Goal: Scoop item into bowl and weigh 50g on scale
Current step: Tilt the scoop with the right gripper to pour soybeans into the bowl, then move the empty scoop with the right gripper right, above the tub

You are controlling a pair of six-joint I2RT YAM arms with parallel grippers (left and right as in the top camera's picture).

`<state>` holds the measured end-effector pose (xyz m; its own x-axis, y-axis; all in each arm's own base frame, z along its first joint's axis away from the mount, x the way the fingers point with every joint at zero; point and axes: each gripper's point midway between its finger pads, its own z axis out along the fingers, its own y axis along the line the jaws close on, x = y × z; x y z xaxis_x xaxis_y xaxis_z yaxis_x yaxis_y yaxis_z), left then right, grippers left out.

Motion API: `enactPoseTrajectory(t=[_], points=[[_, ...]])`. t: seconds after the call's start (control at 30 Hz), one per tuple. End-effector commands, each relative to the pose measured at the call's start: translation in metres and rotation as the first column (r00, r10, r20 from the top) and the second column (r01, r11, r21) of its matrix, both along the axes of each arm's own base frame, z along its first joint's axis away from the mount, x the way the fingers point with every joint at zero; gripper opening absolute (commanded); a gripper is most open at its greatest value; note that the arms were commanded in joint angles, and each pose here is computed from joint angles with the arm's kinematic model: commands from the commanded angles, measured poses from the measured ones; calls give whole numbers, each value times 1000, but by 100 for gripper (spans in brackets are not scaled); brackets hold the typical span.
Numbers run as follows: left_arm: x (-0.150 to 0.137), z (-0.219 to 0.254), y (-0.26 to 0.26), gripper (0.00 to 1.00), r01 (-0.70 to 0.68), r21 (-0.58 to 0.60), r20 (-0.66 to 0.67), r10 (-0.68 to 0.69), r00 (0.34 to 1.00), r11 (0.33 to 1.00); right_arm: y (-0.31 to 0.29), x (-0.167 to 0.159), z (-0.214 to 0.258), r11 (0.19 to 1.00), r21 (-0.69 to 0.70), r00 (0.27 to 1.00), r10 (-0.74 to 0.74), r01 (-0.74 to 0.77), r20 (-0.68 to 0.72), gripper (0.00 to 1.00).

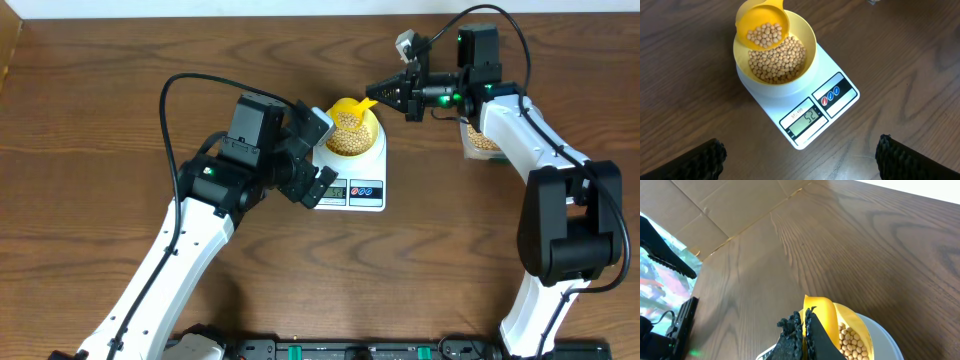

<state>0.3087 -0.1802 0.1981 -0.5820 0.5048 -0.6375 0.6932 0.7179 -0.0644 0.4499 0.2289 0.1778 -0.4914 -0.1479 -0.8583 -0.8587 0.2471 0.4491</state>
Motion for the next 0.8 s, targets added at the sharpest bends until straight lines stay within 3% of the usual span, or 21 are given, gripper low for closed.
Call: enactPoseTrajectory(t=[0.0, 0.4, 0.77], points=[[-1, -5, 0, 98, 16, 6, -9, -16, 1000, 1000, 5, -5, -1, 1000, 15, 1000, 22, -22, -23, 1], [-1, -5, 0, 98, 16, 6, -9, -16, 1000, 1000, 3, -1, 2, 998, 45, 979, -28, 38, -204, 1], [-1, -5, 0, 98, 16, 6, -9, -16, 1000, 1000, -42, 24, 42, 972, 189, 932, -64, 139, -358, 1]])
